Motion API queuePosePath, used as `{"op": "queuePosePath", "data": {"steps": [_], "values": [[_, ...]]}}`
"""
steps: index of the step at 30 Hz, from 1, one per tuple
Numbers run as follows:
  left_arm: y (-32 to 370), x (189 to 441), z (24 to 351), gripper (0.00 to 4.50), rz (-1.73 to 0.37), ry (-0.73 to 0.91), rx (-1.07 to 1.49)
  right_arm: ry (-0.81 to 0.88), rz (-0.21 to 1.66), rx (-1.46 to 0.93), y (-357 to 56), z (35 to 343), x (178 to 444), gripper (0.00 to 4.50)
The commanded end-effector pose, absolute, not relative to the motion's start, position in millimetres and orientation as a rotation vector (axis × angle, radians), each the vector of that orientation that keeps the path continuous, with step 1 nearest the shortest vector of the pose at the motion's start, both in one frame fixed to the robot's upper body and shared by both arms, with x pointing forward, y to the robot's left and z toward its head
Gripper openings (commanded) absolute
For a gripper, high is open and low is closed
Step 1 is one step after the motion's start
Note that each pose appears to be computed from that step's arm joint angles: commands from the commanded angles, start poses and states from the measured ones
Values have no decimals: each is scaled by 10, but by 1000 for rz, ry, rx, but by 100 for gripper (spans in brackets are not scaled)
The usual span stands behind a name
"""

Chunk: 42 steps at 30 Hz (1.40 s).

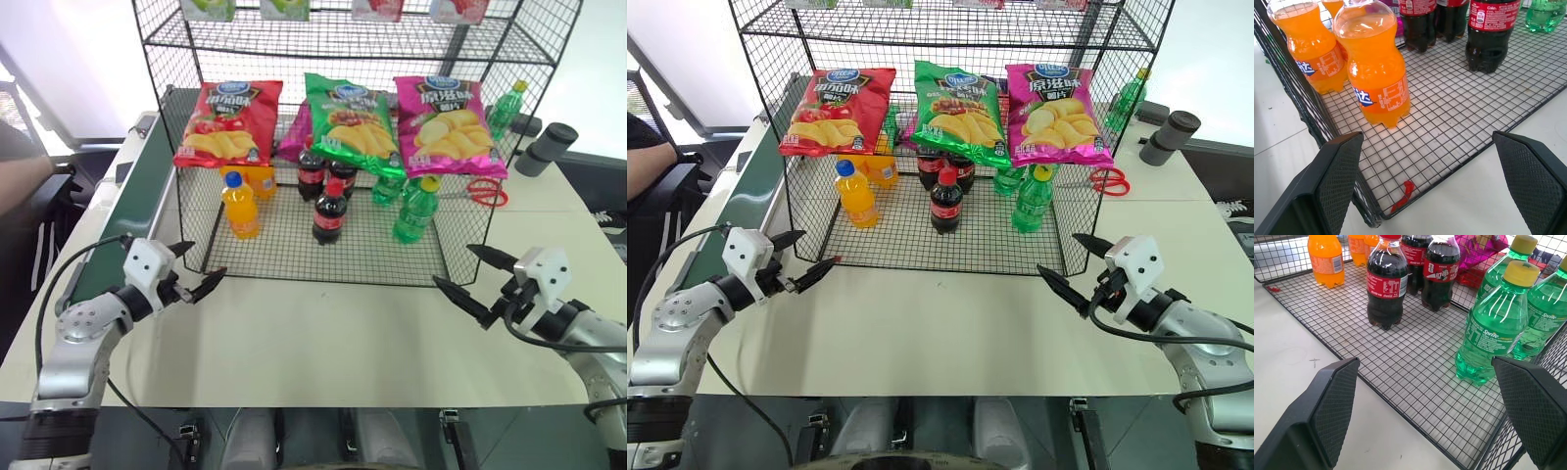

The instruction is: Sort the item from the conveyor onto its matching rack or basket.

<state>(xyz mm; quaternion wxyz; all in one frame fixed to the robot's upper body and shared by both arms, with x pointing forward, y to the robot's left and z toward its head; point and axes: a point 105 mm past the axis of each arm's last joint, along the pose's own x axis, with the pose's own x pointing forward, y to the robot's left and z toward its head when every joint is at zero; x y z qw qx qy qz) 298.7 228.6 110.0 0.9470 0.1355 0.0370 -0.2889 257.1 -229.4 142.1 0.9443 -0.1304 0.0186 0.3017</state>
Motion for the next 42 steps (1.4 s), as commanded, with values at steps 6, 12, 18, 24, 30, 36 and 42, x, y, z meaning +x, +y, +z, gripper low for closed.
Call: {"op": "queuePosePath", "data": {"steps": [6,12,18,24,30,36,42], "values": [[2308,3046,1150,450,-559,49,298,-1,622,-284,-2235,1501,2577,448],[2295,3049,1124,450,-558,50,295,2,617,-289,-2231,1476,2584,448],[2316,3061,1113,450,-542,50,292,2,619,-280,-2192,1418,2578,448],[2298,3079,1122,450,-531,34,291,-5,619,-285,-2207,1410,2646,448],[2309,3089,1125,450,-508,22,286,-9,606,-281,-2229,1384,2668,448],[2312,3047,1152,450,-496,18,286,2,629,-276,-2191,1338,2679,448],[2336,3022,1142,450,-485,25,288,4,632,-276,-2185,1337,2690,448]]}}
